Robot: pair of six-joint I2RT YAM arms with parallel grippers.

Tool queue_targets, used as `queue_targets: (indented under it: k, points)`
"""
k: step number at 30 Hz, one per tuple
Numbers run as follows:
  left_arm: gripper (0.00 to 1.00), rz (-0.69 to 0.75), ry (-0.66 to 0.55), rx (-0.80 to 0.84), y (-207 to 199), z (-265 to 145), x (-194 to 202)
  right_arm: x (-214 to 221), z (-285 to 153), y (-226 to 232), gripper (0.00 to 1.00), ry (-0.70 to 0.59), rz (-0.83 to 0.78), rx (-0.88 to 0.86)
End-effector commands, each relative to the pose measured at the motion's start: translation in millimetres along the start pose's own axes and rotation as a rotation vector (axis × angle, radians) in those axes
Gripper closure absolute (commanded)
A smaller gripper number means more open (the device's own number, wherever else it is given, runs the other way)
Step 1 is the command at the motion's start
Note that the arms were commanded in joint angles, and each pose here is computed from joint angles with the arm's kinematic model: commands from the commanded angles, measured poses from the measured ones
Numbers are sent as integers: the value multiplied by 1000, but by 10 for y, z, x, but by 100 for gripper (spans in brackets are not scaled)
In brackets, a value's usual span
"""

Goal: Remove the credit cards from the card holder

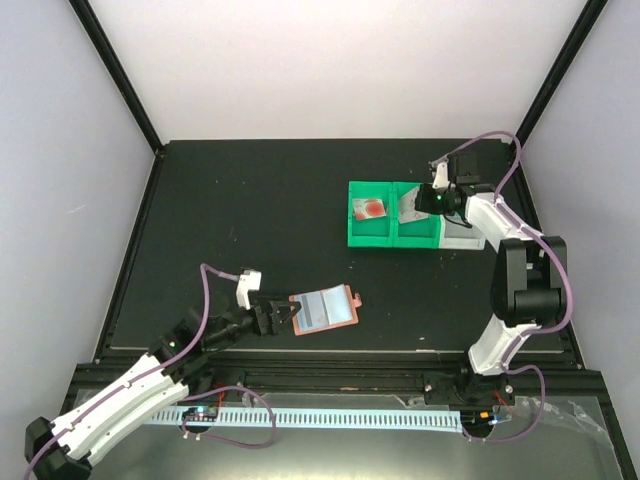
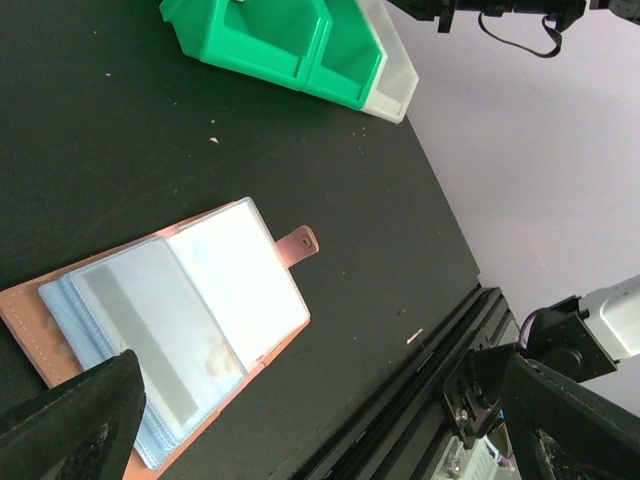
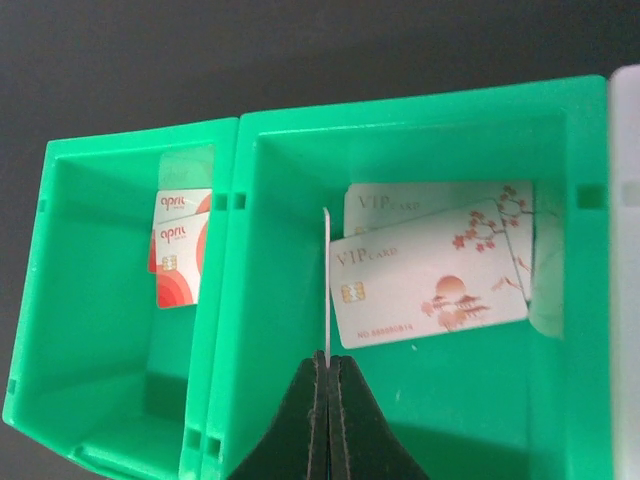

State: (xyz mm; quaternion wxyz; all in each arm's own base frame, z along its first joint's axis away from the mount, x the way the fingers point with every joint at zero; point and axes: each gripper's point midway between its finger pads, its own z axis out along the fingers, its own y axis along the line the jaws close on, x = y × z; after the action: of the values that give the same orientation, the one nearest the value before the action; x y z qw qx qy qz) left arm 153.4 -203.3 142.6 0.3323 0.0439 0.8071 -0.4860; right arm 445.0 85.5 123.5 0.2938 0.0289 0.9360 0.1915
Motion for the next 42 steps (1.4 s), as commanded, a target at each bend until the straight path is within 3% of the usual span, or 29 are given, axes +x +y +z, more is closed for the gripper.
queue_targets:
  k: [1, 13, 22, 28, 42]
  points:
    - [1, -7, -45, 23, -124, -14, -149, -124, 87, 104, 99, 0, -23, -71]
    - [1, -38, -68, 9, -120, -13, -211, -13, 317, 44, 99, 54, -37, -83]
    - [1, -17, -80, -29, -171, -78, -311, -3, 471, -96, 89, 77, -22, -25]
    - [1, -18, -75, -46, -124, -75, -290, -93, 459, -144, 81, 56, -14, 12]
    - [1, -71, 13, -239, 301, -30, -68, -305, 187, -194, 72, -6, 34, 106]
